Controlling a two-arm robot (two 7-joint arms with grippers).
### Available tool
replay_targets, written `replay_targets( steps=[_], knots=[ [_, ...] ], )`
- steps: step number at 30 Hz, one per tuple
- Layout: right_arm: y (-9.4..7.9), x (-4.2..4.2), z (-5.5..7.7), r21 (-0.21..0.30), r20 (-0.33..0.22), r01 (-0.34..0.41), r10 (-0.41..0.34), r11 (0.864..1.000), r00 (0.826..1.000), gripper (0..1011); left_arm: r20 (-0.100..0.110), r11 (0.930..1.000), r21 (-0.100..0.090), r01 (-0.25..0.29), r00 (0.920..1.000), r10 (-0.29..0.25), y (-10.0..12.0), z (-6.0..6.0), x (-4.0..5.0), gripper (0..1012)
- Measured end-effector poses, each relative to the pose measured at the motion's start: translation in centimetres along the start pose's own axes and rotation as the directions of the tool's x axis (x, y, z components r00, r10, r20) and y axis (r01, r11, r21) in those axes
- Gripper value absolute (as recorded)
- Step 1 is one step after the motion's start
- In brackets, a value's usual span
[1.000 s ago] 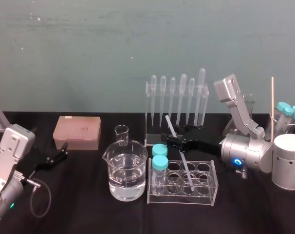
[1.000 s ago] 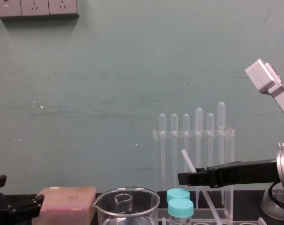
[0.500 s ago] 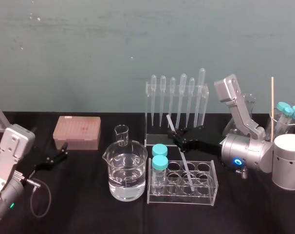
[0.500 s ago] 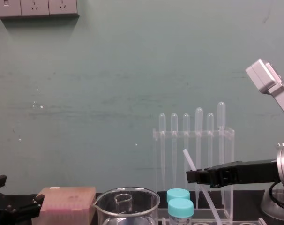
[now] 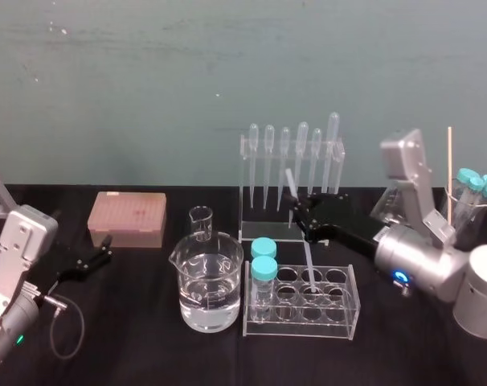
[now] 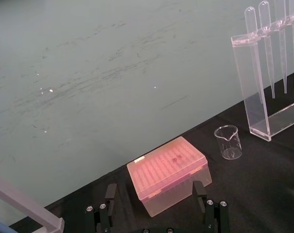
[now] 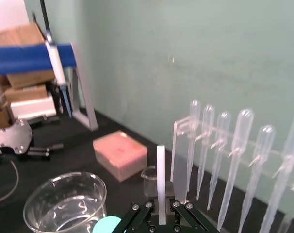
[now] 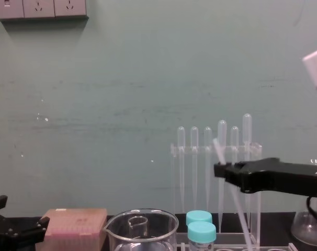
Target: Pick up the stirring rod with one hand, then place it down.
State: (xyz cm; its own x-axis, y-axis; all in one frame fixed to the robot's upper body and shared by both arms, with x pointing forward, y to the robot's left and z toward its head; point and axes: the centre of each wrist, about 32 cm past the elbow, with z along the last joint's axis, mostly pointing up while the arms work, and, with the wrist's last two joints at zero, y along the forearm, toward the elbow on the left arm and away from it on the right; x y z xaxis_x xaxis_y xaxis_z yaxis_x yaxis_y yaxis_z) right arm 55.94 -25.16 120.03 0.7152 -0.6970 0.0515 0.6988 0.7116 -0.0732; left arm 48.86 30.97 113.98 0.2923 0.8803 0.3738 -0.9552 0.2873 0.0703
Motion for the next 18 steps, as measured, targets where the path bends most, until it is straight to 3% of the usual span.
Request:
replay_targets(
  steps=[10,18],
  knots=[
    [-2.8,-0.93,-1.5,0.115,-0.047,0.016,-0.011,0.993,0.999,69,0.000,1.0000,0.000,0.000,1.0000,0.000,0.0,0.0,0.00,1000],
    [-3.5,-1.08,-1.5,0.252,-0.022,0.028,-0.023,0.967,0.999,69,0.000,1.0000,0.000,0.000,1.0000,0.000,0.0,0.0,0.00,1000]
  ],
)
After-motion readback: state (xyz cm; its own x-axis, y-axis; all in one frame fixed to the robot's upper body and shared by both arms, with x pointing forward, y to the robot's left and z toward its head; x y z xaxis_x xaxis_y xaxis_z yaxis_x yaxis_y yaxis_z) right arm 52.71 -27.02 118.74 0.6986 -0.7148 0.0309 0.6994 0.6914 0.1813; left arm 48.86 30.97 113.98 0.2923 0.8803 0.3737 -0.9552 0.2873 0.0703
